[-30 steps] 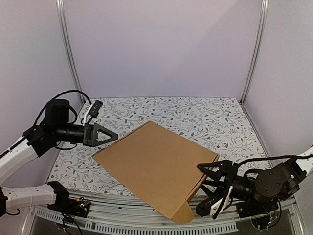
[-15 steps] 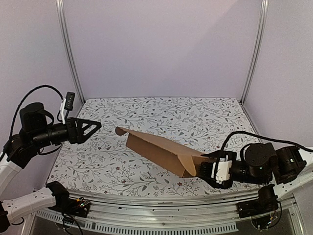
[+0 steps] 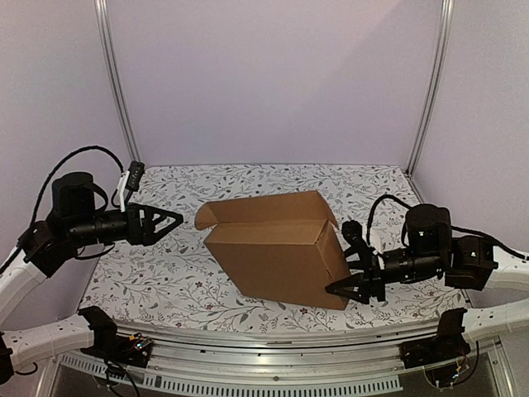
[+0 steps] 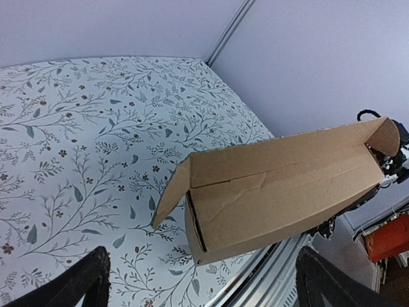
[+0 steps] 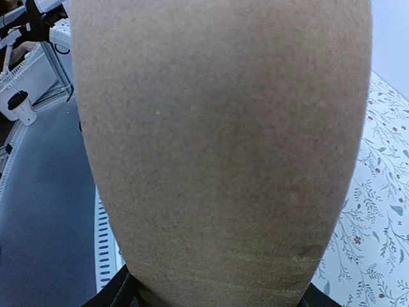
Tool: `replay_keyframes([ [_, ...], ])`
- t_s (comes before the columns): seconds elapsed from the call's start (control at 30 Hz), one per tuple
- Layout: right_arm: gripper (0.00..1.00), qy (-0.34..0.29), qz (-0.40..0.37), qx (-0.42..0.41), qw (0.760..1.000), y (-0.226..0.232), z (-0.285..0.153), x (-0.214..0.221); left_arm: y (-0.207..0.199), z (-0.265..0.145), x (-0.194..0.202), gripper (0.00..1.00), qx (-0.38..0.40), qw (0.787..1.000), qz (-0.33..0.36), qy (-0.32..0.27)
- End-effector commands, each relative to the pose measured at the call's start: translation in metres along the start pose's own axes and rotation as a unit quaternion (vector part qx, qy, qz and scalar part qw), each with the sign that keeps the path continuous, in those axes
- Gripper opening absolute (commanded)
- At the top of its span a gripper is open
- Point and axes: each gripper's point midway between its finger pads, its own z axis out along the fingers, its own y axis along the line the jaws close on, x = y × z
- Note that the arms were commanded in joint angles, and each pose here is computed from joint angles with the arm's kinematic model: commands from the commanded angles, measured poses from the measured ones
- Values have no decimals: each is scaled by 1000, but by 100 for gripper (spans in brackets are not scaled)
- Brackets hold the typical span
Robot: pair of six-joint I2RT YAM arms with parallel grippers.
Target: Fold the paper box
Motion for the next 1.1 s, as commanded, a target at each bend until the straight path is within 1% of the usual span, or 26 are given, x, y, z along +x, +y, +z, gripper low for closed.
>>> replay_keyframes([
  [0.0, 34, -31, 49, -108, 992, 31, 3, -12, 2, 15, 8, 99, 9, 1000, 0, 29],
  [0.13, 34, -29, 54, -118, 991, 33, 4, -8, 4, 27, 13, 99, 12, 998, -3, 57],
  [0.27, 34, -32, 58, -112, 991, 30, 3, -7, 0, 34, 21, 94, 34, 996, -5, 86],
  [0.37, 35, -36, 61, -104, 992, 26, 1, -7, 0, 36, 27, 89, 38, 994, -3, 104],
  [0.57, 35, -33, 64, -94, 993, 22, 2, -1, -2, 33, 34, 73, 43, 991, -4, 124],
  [0.63, 35, -31, 63, -94, 993, 22, 3, 1, -2, 34, 35, 64, 44, 991, -5, 127],
  [0.73, 35, -29, 62, -95, 993, 22, 5, 1, -1, 36, 36, 45, 43, 990, -6, 131],
  [0.8, 35, -26, 61, -96, 993, 22, 6, 3, 1, 38, 37, 38, 41, 990, -8, 135],
  [0.9, 35, -24, 61, -95, 993, 21, 7, 5, 4, 40, 40, 32, 35, 989, -10, 143],
  [1.07, 35, -25, 62, -95, 993, 21, 7, 6, 10, 41, 43, 32, 18, 988, -6, 151],
])
